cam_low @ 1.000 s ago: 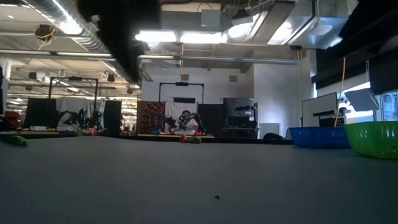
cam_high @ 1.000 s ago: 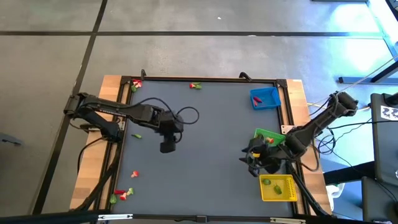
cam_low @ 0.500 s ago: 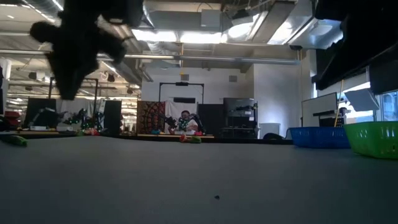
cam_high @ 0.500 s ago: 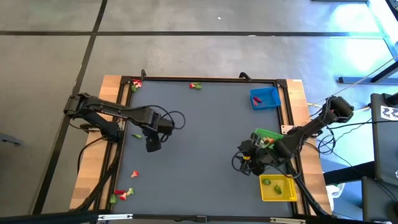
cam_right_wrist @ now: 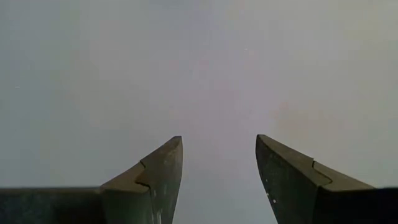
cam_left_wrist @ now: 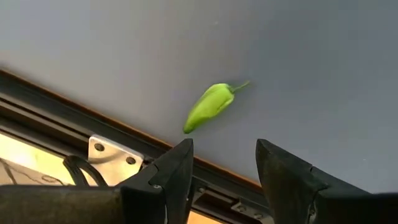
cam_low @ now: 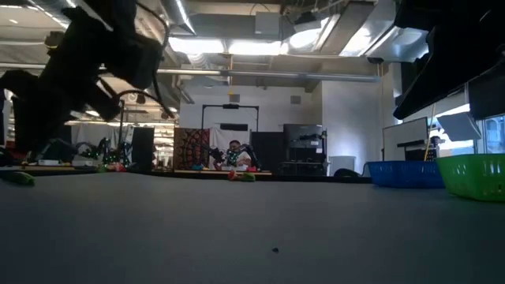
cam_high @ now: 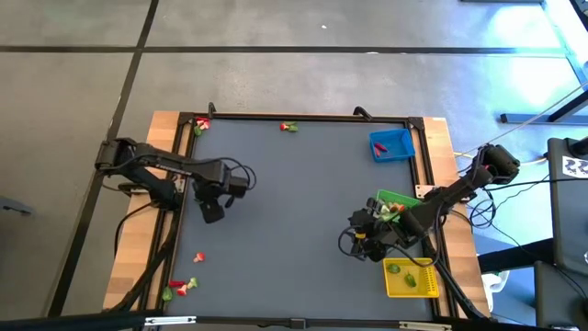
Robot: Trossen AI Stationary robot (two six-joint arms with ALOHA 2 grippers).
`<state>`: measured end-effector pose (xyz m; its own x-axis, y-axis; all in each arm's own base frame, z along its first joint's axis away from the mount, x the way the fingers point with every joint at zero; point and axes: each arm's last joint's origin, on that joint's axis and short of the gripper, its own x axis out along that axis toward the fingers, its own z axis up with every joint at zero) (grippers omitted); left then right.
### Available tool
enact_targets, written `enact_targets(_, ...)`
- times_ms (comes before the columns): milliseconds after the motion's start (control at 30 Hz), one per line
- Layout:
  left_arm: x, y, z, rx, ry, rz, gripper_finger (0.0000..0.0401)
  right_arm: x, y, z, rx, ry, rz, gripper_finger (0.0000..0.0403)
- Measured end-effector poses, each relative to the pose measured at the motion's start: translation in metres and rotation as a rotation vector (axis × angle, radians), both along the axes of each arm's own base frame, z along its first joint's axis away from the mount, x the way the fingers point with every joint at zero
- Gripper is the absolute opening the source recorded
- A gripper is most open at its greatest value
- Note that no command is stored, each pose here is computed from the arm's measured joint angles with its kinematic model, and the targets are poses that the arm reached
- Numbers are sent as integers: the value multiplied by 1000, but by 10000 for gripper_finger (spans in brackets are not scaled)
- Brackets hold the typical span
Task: Sort produce into baskets
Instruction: Put the green chili pepper into the blue basket
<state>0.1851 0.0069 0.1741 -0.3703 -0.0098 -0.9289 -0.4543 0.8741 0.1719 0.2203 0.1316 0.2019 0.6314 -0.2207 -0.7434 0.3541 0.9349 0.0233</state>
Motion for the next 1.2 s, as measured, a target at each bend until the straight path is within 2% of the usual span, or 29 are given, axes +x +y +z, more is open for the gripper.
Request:
enact_targets(300, -4, 9, -16, -1, -24, 45, 171, 0, 0, 0, 0, 0, 0, 202)
enact_targets(567, -6, 10, -34, -35, 61, -41, 171, 0, 0, 0, 0, 1, 0, 202)
enact_targets(700, -3, 12, -42, 4, 87, -78, 164, 0, 0, 0, -1, 1, 0, 202)
enact_targets(933, 4, 11, -52, -68, 76, -250, 122, 0, 0, 0, -2, 3, 0, 202)
enact_targets(1200, 5, 11, -53, -92, 75, -248, 46, 0, 0, 0, 0, 3, 1, 202)
